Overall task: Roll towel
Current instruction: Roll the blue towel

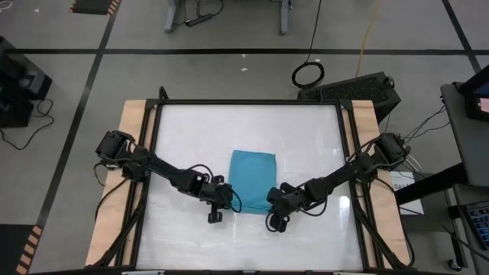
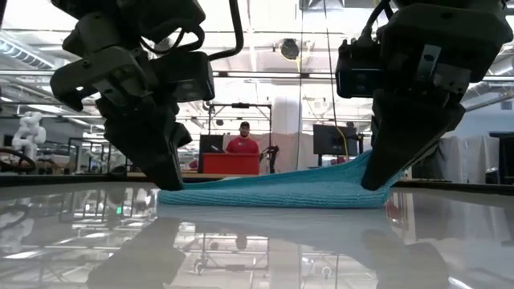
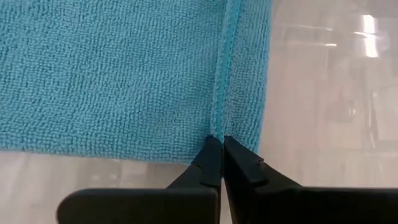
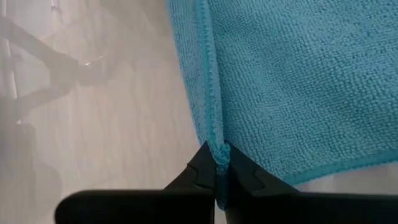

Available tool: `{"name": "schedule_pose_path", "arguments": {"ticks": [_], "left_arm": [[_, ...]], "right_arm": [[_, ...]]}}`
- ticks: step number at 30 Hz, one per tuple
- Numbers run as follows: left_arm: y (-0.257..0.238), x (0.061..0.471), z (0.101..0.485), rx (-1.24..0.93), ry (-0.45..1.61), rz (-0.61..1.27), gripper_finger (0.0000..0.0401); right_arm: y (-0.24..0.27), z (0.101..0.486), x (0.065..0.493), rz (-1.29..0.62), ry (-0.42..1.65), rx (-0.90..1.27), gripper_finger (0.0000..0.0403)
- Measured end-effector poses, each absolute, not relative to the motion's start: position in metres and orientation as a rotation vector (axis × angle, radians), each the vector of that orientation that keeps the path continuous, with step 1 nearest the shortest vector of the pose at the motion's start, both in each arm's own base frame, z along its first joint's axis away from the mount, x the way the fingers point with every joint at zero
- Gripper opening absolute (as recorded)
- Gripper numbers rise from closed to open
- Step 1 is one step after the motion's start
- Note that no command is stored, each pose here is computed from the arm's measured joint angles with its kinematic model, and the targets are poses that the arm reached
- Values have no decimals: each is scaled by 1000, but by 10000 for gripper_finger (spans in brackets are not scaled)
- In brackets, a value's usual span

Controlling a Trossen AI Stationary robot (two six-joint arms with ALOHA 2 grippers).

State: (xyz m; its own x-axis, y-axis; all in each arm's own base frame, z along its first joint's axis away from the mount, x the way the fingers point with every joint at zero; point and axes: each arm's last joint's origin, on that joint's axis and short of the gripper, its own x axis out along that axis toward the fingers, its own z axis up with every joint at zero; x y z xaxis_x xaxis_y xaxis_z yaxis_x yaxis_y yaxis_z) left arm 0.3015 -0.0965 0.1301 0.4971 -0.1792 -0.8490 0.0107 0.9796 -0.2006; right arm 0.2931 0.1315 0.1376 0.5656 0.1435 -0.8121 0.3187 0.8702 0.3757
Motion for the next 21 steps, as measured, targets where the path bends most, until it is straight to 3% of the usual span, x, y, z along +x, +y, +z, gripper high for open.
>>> {"name": "schedule_pose_path", "arguments": {"ticks": [5,15,21], "left_arm": [[-96,301,129,-176,1051,-114,12],[-96,301,129,-172,1058,-113,14],[-94,301,129,-177,1059,-109,15]], "right_arm": [[131,136,291,-112,1006,511,27],[137,141,277,-86,1020,264,144],[153,150,259,-106,957,-27,159]]}}
